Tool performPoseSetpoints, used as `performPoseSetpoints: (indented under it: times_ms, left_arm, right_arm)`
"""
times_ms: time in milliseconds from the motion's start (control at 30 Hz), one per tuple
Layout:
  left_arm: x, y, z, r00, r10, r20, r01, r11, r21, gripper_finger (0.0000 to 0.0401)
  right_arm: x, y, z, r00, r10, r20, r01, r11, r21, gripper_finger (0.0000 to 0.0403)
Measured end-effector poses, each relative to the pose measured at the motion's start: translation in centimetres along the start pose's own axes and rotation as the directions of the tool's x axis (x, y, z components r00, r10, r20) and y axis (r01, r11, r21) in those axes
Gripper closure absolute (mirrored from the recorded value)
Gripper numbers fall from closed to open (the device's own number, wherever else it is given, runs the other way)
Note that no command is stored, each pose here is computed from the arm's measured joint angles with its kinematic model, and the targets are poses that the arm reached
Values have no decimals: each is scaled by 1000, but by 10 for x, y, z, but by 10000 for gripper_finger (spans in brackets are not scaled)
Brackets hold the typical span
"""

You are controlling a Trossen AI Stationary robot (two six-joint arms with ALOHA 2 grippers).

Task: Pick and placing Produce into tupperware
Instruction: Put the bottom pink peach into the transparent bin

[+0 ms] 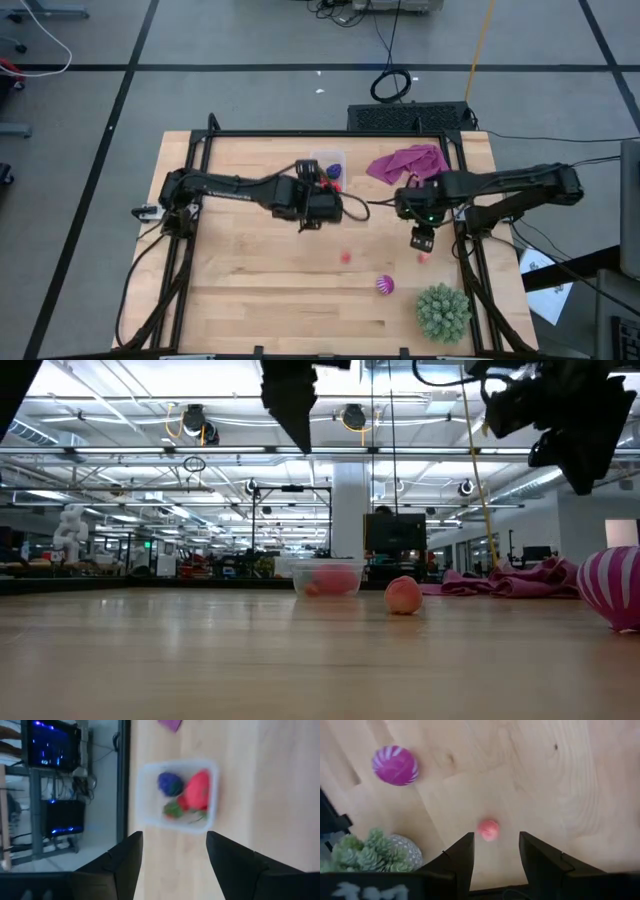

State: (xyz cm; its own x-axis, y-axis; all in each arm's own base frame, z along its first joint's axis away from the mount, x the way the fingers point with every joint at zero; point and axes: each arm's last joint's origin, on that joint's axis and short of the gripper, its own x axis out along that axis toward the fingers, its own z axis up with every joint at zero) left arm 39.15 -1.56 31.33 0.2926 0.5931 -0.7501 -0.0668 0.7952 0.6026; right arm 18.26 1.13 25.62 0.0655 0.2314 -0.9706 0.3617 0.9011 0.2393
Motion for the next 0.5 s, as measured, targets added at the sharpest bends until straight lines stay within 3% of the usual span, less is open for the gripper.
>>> performPoseSetpoints:
  times_ms: [100, 233, 500]
  left_arm:
    - [15, 20, -7, 997, 5, -75, -5, 1000, -3, 176]
    - [33, 45, -20, 983, -36, -181, 20, 996, -93, 176]
    - [46, 63, -26, 976, -73, -204, 43, 988, -146, 176]
  right_arm:
    - [-5, -1, -5, 1000, 12, 28, -12, 1000, -20, 257]
    - [-8, -2, -9, 1000, 12, 25, -12, 1000, -14, 257]
    - [2, -5, -11, 1000, 3, -3, -3, 987, 159, 257]
